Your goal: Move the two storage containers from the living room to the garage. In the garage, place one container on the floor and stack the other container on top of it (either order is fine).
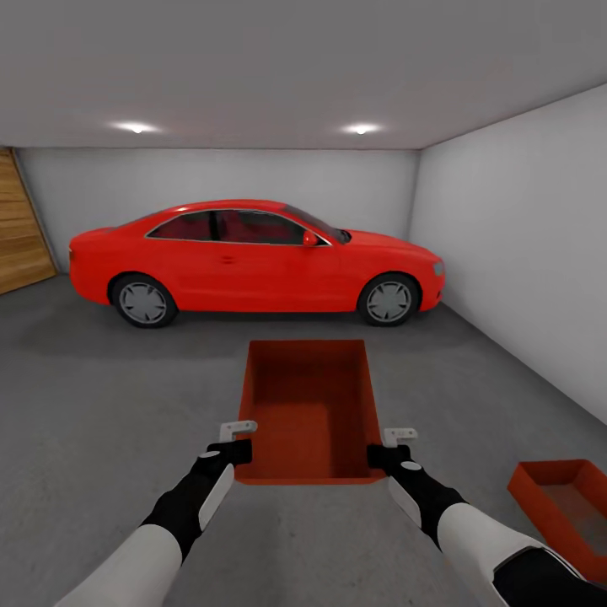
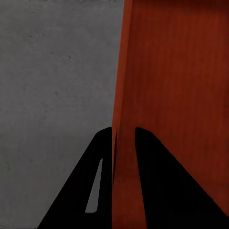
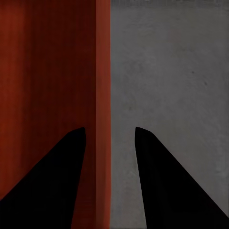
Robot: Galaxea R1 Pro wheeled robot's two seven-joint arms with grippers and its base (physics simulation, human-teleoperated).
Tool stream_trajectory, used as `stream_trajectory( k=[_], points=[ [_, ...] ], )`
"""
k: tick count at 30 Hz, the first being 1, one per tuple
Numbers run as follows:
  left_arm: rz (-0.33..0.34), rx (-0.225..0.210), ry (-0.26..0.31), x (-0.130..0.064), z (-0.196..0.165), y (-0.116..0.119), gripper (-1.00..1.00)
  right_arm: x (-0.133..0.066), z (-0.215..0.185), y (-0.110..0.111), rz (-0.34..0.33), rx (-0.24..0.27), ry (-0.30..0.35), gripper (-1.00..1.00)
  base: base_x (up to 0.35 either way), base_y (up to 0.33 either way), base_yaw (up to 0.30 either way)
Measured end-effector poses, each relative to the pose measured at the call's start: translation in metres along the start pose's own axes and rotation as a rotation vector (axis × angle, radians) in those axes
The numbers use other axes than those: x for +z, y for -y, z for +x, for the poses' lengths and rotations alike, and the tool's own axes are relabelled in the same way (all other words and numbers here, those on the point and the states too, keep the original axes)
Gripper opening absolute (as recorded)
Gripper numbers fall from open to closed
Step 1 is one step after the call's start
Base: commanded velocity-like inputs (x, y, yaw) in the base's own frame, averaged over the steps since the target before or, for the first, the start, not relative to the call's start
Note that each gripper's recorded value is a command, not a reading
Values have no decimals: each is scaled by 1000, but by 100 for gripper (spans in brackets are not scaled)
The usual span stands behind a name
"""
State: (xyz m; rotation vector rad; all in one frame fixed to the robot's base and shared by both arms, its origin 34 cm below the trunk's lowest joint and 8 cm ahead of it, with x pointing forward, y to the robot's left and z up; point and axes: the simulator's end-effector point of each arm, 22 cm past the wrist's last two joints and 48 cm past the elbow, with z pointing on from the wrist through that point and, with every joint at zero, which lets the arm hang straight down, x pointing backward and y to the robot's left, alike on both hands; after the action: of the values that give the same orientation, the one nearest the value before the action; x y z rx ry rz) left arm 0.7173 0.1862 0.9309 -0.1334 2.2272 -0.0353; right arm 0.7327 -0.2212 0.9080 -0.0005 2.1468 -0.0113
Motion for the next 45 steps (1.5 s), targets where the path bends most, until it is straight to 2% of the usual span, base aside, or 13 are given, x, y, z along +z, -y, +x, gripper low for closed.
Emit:
stream_trajectory(
  k=[45],
  points=[
    [0, 0, 0, 0, 0, 0, -100, 0, 0, 0, 0, 0, 0, -100, 314, 0, 0]
  ],
)
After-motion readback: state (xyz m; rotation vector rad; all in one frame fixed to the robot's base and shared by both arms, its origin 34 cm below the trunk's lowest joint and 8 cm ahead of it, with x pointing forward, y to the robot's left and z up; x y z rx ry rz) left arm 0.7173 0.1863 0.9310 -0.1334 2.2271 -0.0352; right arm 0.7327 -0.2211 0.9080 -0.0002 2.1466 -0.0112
